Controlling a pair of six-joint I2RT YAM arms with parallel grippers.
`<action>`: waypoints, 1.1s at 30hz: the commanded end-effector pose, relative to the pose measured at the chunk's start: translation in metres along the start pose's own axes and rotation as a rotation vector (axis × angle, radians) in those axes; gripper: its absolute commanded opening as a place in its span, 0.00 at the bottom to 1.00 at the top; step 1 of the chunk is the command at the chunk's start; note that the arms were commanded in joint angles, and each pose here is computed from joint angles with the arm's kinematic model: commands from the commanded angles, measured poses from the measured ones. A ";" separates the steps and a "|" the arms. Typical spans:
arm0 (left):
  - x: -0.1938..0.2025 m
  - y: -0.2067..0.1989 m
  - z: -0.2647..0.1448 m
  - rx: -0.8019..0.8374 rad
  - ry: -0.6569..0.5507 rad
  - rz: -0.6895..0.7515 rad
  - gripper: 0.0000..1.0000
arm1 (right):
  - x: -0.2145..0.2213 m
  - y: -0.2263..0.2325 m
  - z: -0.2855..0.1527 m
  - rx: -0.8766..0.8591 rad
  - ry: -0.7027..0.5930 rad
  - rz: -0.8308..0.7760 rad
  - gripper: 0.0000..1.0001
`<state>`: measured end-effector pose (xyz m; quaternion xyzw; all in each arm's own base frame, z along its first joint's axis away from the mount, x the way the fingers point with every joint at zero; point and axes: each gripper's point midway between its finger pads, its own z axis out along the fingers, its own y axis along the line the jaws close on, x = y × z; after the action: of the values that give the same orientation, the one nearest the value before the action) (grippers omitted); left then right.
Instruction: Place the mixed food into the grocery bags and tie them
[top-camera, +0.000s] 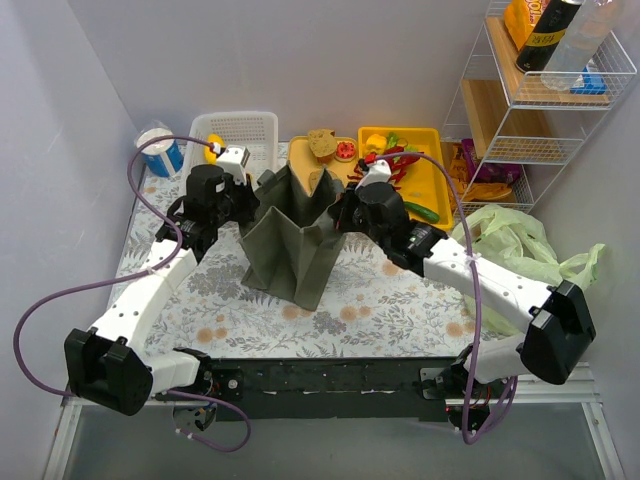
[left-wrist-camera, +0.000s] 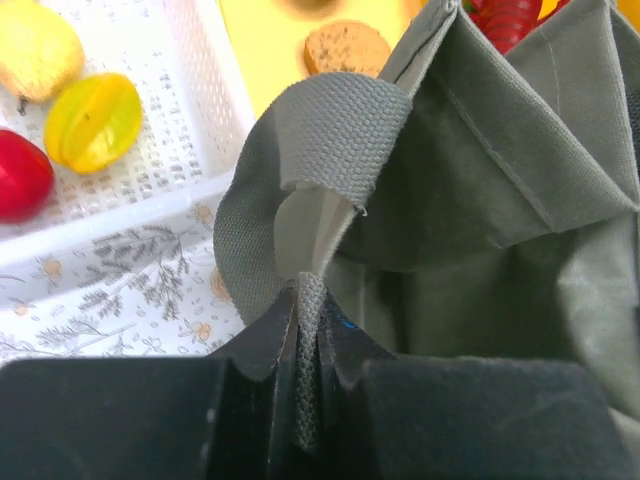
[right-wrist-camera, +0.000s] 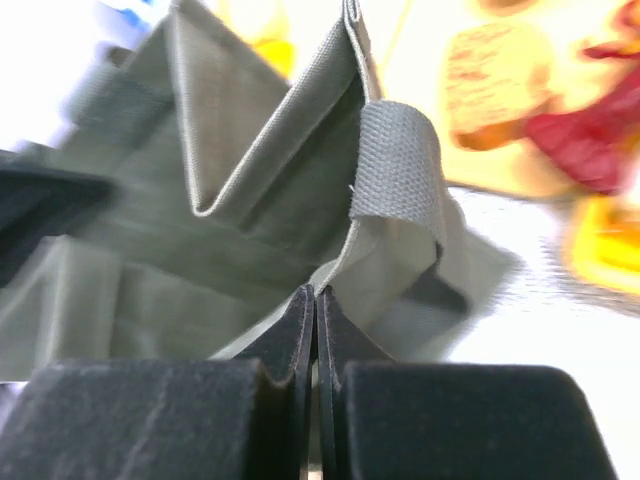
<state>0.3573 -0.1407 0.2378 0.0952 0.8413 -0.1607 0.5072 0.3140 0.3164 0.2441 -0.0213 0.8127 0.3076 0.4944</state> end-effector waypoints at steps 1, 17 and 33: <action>-0.060 0.007 -0.019 -0.067 -0.125 0.076 0.00 | -0.080 -0.018 -0.032 0.156 -0.130 -0.240 0.01; -0.079 0.062 -0.045 -0.397 -0.092 0.185 0.00 | -0.151 -0.127 -0.148 0.751 -0.067 -0.584 0.01; -0.054 -0.063 -0.032 0.169 0.061 0.121 0.00 | -0.129 -0.013 -0.116 0.071 0.003 -0.459 0.76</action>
<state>0.3527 -0.1730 0.2977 0.1733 0.8329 -0.1488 0.5041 0.3067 0.1797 0.3129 -0.1798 0.8503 0.0292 0.4938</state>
